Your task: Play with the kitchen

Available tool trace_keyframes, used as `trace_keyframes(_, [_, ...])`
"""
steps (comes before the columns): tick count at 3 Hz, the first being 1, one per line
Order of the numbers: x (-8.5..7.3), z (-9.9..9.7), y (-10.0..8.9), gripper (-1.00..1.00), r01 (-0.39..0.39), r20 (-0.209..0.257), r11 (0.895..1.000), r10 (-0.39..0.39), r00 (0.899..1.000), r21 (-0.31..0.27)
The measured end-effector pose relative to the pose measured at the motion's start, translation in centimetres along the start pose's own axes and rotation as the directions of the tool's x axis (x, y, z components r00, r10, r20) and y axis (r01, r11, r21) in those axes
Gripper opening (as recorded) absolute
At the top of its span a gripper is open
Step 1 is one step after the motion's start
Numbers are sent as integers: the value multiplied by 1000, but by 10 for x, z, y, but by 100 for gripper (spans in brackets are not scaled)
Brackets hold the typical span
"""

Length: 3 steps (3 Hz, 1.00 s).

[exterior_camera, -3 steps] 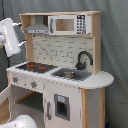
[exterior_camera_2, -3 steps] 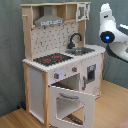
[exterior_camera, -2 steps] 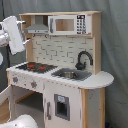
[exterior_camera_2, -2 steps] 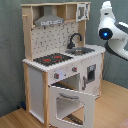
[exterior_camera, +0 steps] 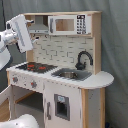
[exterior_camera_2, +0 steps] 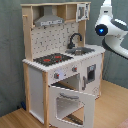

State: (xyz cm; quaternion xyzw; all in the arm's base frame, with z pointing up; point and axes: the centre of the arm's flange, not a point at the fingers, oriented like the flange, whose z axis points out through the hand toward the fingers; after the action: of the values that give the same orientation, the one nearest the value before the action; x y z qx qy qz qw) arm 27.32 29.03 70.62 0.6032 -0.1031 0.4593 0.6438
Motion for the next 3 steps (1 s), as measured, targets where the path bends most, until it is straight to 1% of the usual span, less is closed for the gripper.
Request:
trace_keyframes(1, [6,25,-13,100,-66,17,998,66,998,7])
trace_keyframes(2, [11,57,-23,100,-107,35,994,106,994,20])
trace_keyframes(3, [14,71,-30,100,-104,42,994,102,994,32])
